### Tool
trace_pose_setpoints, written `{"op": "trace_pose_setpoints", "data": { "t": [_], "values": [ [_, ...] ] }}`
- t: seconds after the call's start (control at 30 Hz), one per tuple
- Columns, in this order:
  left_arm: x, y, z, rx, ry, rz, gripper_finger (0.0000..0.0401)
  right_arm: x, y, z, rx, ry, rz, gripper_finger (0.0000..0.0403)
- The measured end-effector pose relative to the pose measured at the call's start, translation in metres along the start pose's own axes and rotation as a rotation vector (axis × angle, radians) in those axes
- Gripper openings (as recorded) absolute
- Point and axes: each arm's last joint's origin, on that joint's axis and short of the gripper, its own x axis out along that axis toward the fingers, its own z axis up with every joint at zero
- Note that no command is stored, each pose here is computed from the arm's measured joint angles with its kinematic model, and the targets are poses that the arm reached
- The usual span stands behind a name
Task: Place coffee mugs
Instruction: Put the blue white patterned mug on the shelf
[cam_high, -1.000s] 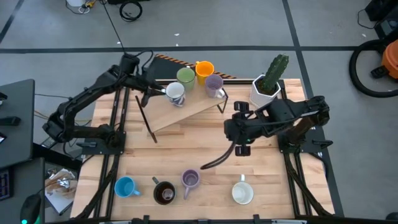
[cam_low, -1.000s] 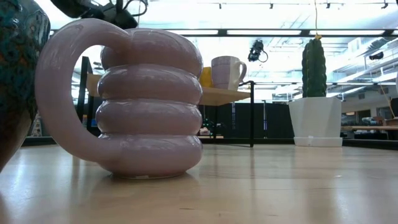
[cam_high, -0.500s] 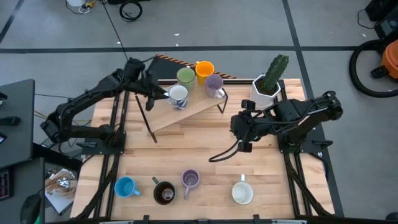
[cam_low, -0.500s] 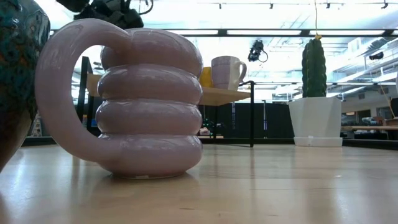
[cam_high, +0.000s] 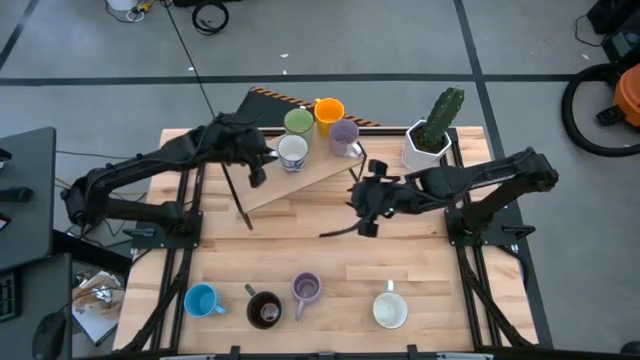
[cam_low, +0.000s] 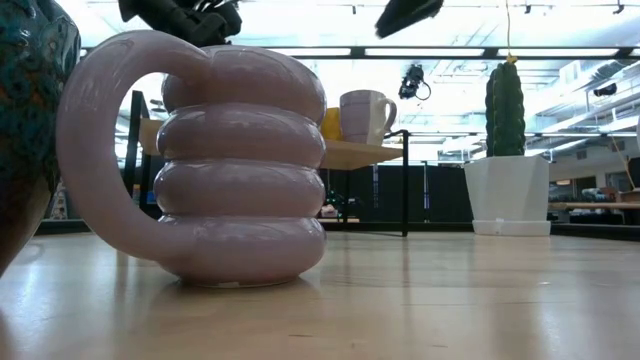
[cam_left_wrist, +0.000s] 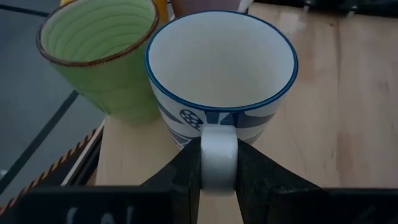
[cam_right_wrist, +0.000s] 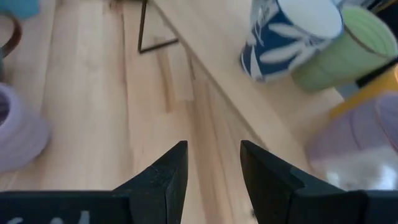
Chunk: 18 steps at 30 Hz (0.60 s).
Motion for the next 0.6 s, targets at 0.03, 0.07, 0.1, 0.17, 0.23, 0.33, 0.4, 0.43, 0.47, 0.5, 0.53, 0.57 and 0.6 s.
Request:
{"op": "trace_pose_setpoints", "data": {
  "t": [0.03, 0.07, 0.1, 0.17, 0.23, 0.33, 0.4, 0.43, 0.47, 0.5, 0.53, 0.57, 0.6],
  "values": [
    [0.0, -0.002, 0.0, -0.006, 0.001, 0.006, 0.0078, 0.007, 0.0, -0.001, 0.001, -0.026, -0.004, 0.0153],
    [0.001, -0.004, 0.001, -0.012, 0.002, 0.017, 0.0079, 0.013, -0.002, -0.002, 0.002, -0.048, -0.01, 0.0153],
    [0.001, -0.006, 0.001, -0.023, 0.003, 0.023, 0.0079, 0.019, -0.004, -0.003, 0.006, -0.061, -0.019, 0.0153],
    [0.001, -0.009, 0.001, -0.045, 0.002, 0.03, 0.0079, 0.029, -0.008, -0.004, 0.019, -0.091, -0.036, 0.0152],
    [0.001, -0.013, 0.002, -0.074, 0.001, 0.037, 0.0079, 0.037, -0.013, -0.005, 0.041, -0.118, -0.056, 0.0154],
    [0.001, -0.018, 0.003, -0.102, -0.007, 0.054, 0.0079, 0.048, -0.02, -0.006, 0.076, -0.172, -0.08, 0.0154],
    [0.001, -0.022, 0.004, -0.122, -0.017, 0.075, 0.0079, 0.054, -0.023, -0.007, 0.081, -0.185, -0.094, 0.0154],
    [0.001, -0.024, 0.005, -0.129, -0.025, 0.087, 0.0079, 0.056, -0.025, -0.005, 0.088, -0.207, -0.1, 0.0154],
    [0.001, -0.026, 0.006, -0.139, -0.031, 0.095, 0.0079, 0.06, -0.025, -0.006, 0.088, -0.212, -0.106, 0.0154],
    [0.001, -0.028, 0.007, -0.146, -0.039, 0.1, 0.0079, 0.062, -0.026, -0.006, 0.085, -0.214, -0.109, 0.0154],
    [0.001, -0.03, 0.008, -0.156, -0.049, 0.105, 0.0079, 0.064, -0.027, -0.006, 0.084, -0.223, -0.101, 0.0155],
    [0.001, -0.031, 0.008, -0.159, -0.054, 0.107, 0.0079, 0.068, -0.027, -0.006, 0.088, -0.239, -0.091, 0.0155],
    [0.001, -0.033, 0.008, -0.158, -0.053, 0.107, 0.0079, 0.071, -0.027, -0.005, 0.097, -0.265, -0.079, 0.0155]
  ]
}}
